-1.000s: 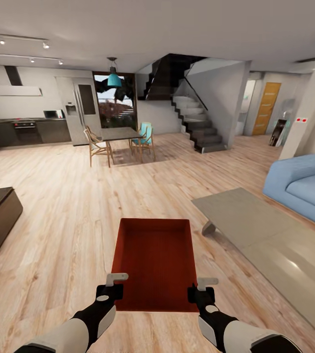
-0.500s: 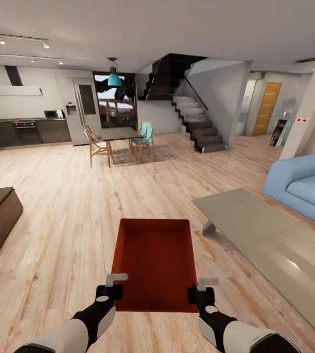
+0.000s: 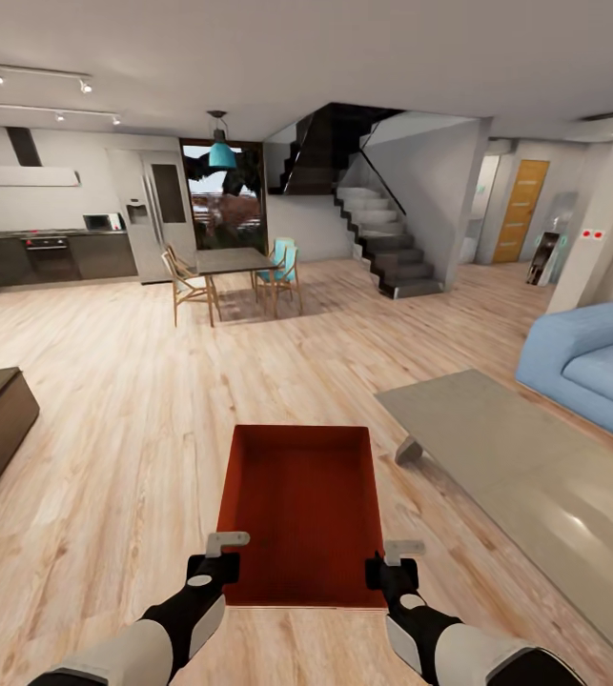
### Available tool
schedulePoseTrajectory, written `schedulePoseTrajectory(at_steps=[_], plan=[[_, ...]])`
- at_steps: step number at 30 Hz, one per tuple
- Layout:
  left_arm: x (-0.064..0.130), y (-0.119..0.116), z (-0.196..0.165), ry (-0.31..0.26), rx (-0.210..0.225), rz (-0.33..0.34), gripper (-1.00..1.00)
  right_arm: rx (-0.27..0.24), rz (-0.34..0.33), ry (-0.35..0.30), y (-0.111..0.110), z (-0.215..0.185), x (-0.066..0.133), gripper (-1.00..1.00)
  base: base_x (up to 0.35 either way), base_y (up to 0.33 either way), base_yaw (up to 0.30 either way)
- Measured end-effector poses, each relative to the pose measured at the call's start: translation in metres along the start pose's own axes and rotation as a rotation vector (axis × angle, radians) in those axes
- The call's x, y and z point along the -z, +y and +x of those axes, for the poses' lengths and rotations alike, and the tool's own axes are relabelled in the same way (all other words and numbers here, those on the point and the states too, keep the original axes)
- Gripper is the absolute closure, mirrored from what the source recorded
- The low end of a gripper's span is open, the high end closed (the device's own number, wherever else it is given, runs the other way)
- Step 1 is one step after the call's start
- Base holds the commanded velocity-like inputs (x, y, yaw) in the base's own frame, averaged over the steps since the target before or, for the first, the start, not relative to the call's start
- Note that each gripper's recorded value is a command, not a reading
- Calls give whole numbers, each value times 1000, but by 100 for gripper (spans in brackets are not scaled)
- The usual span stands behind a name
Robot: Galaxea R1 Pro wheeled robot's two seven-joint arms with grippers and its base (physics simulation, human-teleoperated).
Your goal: Move the two storage containers from the living room to the garage. In the garage, place one container on the floor and stack the other container on top of it (either order is fine).
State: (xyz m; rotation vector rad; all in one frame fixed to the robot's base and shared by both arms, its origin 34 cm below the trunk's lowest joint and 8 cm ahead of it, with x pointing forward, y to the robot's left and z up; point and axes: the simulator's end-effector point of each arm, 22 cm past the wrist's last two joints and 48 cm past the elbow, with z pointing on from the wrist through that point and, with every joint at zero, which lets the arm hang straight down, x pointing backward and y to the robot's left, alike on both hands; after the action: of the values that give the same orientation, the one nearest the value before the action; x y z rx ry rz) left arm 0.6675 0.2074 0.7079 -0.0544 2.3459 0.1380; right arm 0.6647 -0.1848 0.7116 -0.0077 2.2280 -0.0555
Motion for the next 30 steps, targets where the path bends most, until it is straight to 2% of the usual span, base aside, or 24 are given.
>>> schedulePoseTrajectory(at_steps=[25, 30], plan=[[0, 0, 0, 0, 1, -2, 100, 1, 0, 0, -1, 0, 0, 100, 322, 0, 1], [0, 0, 0, 0, 0, -2, 100, 0, 0, 0, 0, 0, 0, 100, 322, 0, 181]])
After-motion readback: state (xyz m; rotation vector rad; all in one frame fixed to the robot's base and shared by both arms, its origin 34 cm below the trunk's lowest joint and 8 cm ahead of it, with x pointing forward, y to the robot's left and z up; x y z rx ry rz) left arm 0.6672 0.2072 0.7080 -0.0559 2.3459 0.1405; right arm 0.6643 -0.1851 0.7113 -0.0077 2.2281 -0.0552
